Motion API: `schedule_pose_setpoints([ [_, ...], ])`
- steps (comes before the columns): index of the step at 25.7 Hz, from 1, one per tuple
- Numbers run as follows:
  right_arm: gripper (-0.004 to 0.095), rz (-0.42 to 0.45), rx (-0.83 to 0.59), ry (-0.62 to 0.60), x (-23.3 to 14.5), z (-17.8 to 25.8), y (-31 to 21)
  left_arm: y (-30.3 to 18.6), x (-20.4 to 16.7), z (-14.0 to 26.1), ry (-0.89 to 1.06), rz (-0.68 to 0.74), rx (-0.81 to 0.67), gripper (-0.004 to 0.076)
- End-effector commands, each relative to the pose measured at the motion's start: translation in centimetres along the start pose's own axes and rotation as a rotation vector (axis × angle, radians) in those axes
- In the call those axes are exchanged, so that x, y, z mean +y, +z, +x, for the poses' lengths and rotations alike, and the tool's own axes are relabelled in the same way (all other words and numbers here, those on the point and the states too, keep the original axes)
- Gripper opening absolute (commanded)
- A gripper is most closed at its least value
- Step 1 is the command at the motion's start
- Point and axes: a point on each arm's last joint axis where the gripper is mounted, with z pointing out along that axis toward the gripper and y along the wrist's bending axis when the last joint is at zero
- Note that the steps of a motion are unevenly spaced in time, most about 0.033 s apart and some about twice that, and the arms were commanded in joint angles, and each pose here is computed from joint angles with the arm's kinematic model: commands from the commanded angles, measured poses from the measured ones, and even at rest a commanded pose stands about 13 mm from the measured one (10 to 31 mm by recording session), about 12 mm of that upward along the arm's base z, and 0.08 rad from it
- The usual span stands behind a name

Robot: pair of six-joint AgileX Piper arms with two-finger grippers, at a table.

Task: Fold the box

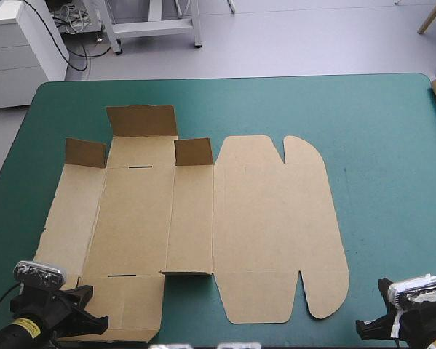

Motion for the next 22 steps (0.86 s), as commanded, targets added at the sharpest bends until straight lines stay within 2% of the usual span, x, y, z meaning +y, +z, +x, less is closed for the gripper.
schedule_pose_setpoints([
  [1,-0.0021,0.006,-0.073,-0.006,-0.1,-1.2,-0.3,-0.4,-0.2,-1.0,-0.010,0.010,-0.069,-0.0008],
  [16,-0.0021,0.006,-0.073,-0.006,-0.1,-1.2,-0.3,-0.6,-0.1,-1.3,0.007,0.002,-0.079,-0.0008],
  [22,-0.0021,0.006,-0.073,-0.006,-0.1,-1.2,-0.3,-0.5,0.1,-4.3,0.008,-0.016,-0.055,-0.0008],
])
